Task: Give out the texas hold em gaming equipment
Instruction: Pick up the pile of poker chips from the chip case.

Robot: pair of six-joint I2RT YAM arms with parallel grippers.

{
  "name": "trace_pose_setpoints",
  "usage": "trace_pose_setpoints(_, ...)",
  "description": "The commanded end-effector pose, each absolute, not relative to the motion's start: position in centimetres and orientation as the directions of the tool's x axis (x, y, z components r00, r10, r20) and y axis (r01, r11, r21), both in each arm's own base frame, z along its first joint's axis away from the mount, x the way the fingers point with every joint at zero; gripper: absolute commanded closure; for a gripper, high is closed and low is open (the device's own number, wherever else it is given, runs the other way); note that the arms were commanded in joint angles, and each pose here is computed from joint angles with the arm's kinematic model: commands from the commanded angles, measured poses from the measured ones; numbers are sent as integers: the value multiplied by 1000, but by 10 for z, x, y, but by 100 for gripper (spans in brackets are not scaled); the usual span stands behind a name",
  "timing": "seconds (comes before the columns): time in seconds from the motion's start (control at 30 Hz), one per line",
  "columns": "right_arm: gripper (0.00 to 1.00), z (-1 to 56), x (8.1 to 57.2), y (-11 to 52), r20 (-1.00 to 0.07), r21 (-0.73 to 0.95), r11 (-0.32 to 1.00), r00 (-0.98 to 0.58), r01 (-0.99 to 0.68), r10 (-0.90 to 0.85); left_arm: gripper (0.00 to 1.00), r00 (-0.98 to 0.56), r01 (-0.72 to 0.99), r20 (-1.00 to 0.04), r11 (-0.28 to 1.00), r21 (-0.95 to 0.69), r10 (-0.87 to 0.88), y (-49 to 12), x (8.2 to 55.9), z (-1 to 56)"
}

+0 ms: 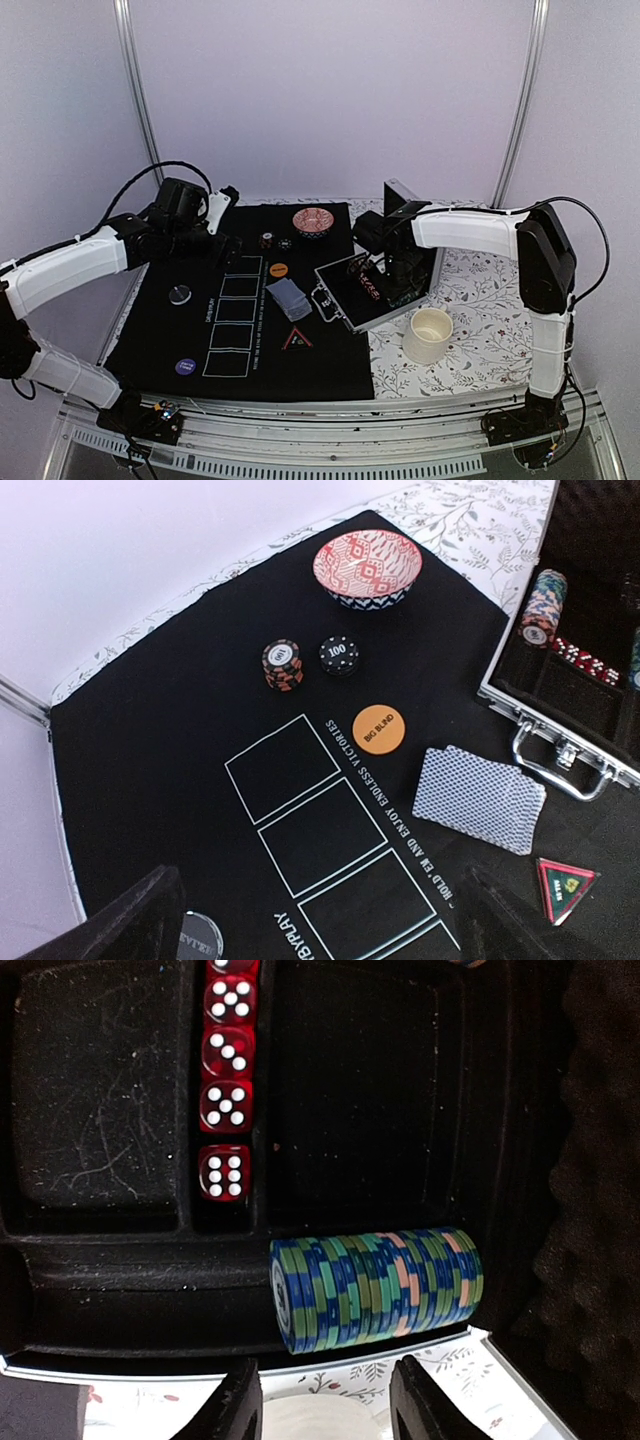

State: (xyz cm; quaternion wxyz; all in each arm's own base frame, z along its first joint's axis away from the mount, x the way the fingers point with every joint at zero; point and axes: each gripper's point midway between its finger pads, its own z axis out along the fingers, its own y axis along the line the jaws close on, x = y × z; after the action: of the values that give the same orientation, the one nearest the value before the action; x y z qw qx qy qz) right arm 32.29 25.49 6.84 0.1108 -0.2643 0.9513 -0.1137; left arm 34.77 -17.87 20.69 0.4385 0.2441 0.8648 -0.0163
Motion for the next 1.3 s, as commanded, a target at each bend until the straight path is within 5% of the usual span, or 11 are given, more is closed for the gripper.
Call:
trace_pose_setpoints(0.0,57,60,334,257,-162,-287,836,-837,-467,-523,4,-500,442,-756,875,196,422,-179,350,199)
trace_pose_setpoints(0.67,65,57,324,274,-166,-221,839,-829,-496,-534,4,-510,462,-740,865,195,439,-179,350,188)
trace_pose_setpoints(1.27,57,43,331,257,-126,-297,832,-844,-469,-521,4,-517,478,-730,858,186,447,-182,349,182)
